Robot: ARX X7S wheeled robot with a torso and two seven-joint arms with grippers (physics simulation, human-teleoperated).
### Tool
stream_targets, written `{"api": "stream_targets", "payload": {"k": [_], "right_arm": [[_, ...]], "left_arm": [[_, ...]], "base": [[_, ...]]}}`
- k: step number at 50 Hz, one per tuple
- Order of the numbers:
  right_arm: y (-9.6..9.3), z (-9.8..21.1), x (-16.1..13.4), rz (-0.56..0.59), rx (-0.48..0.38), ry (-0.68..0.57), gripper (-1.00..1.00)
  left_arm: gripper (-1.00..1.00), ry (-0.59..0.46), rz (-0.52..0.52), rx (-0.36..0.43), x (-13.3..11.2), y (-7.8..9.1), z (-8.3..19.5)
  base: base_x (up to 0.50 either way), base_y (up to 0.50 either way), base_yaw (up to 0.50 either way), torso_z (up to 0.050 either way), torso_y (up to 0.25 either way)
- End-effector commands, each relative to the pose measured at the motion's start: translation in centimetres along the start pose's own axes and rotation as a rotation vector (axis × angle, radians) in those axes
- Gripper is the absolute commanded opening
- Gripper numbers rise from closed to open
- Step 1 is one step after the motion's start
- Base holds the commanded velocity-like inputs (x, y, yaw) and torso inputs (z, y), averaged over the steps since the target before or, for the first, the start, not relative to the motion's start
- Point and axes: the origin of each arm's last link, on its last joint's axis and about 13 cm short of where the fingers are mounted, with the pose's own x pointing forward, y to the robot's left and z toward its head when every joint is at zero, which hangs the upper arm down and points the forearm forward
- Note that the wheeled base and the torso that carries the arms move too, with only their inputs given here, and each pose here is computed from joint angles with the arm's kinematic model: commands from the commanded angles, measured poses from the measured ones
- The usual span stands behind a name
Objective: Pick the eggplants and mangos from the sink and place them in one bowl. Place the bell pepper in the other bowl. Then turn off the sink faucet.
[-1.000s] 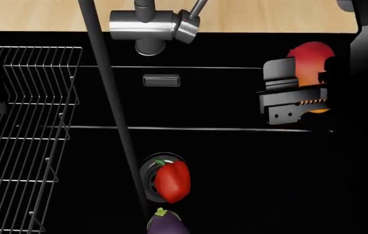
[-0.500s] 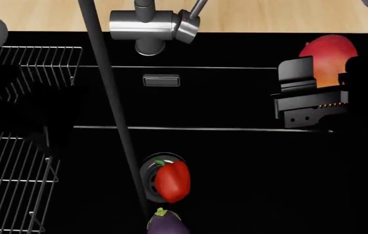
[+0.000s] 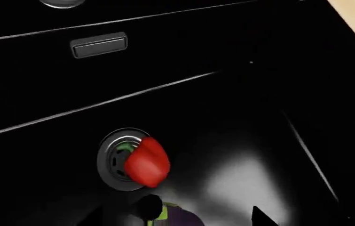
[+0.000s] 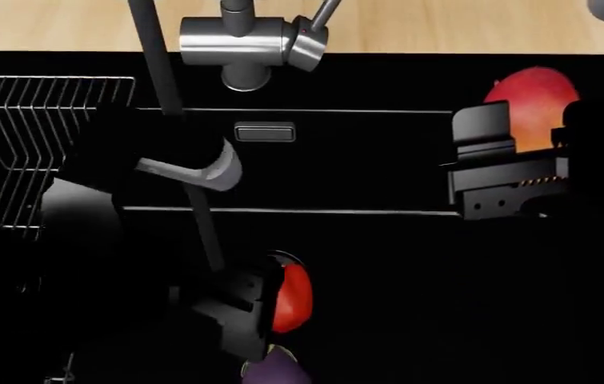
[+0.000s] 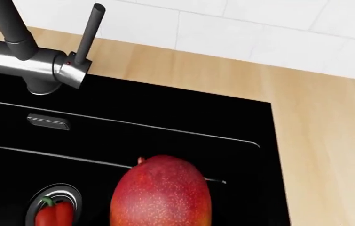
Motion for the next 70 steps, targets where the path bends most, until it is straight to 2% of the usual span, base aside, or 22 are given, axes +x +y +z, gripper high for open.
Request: {"api": "stream_targets", "payload": {"k": [1,5,6,7,9,11,12,14,20,28,30,32,54,70], "right_arm": [[0.0,0.1,-0.1,0.029,-0.010,0.013,-1.00],[0.0,0.1,-0.1,0.033,-0.011,0.019,-1.00],[0.0,0.1,-0.1,0.031,-0.008,0.020,-1.00],[0.0,0.1,-0.1,0.025,-0.002,0.020,-1.00],[0.0,0.1,-0.1,0.022,0.002,0.024,-1.00],[0.0,0.1,-0.1,0.031,0.001,0.031,-1.00],[0.0,0.2,-0.1,0.033,0.000,0.031,-1.00],[0.0,0.2,-0.1,0.036,-0.002,0.035,-1.00],[0.0,0.2,-0.1,0.039,0.007,0.041,-1.00],[0.0,0.2,-0.1,0.044,0.017,0.046,-1.00],[0.8,-4.6,0.5,0.039,0.016,0.026,-1.00],[1.1,-5.6,0.5,0.042,0.022,0.052,-1.00],[0.9,-6.0,0.9,0.043,0.028,0.055,-1.00],[0.9,-6.5,0.9,0.044,0.032,0.061,-1.00]], "left_arm": [[1.00,0.212,-0.016,-0.081,3.3,-1.0,-1.1],[1.00,0.250,-0.013,-0.096,3.7,-0.9,-1.4],[1.00,0.271,-0.044,-0.077,3.8,-1.0,-1.7],[1.00,0.309,-0.036,-0.155,4.3,-0.8,-2.2],[1.00,0.317,-0.026,-0.134,4.7,-0.8,-2.8],[1.00,0.319,-0.026,-0.153,4.8,-0.7,-2.5],[1.00,0.326,-0.025,-0.187,5.0,-0.9,-2.4],[1.00,0.322,-0.015,-0.167,5.1,-0.8,-2.4],[1.00,0.336,0.019,-0.179,6.1,-0.4,-2.9],[1.00,0.353,0.023,-0.162,7.2,-0.9,-3.7],[1.00,0.357,0.028,-0.149,7.6,-1.0,-4.0],[1.00,0.362,0.030,-0.152,7.9,-0.9,-4.1],[1.00,0.431,0.043,-0.160,10.6,-1.2,-6.5],[1.00,0.435,0.045,-0.157,11.3,-1.4,-6.8]], "base": [[0.00,0.00,0.00,0.000,0.000],[0.00,0.00,0.00,0.000,0.000],[0.00,0.00,0.00,0.000,0.000],[0.00,0.00,0.00,0.000,0.000],[0.00,0.00,0.00,0.000,0.000],[0.00,0.00,0.00,0.000,0.000],[0.00,0.00,0.00,0.000,0.000],[0.00,0.00,0.00,0.000,0.000],[0.00,0.00,0.00,0.000,0.000],[0.00,0.00,0.00,0.000,0.000],[0.00,0.00,0.00,0.000,0.000],[0.00,0.00,0.00,0.000,0.000],[0.00,0.00,0.00,0.000,0.000],[0.00,0.00,0.00,0.000,0.000]]}}
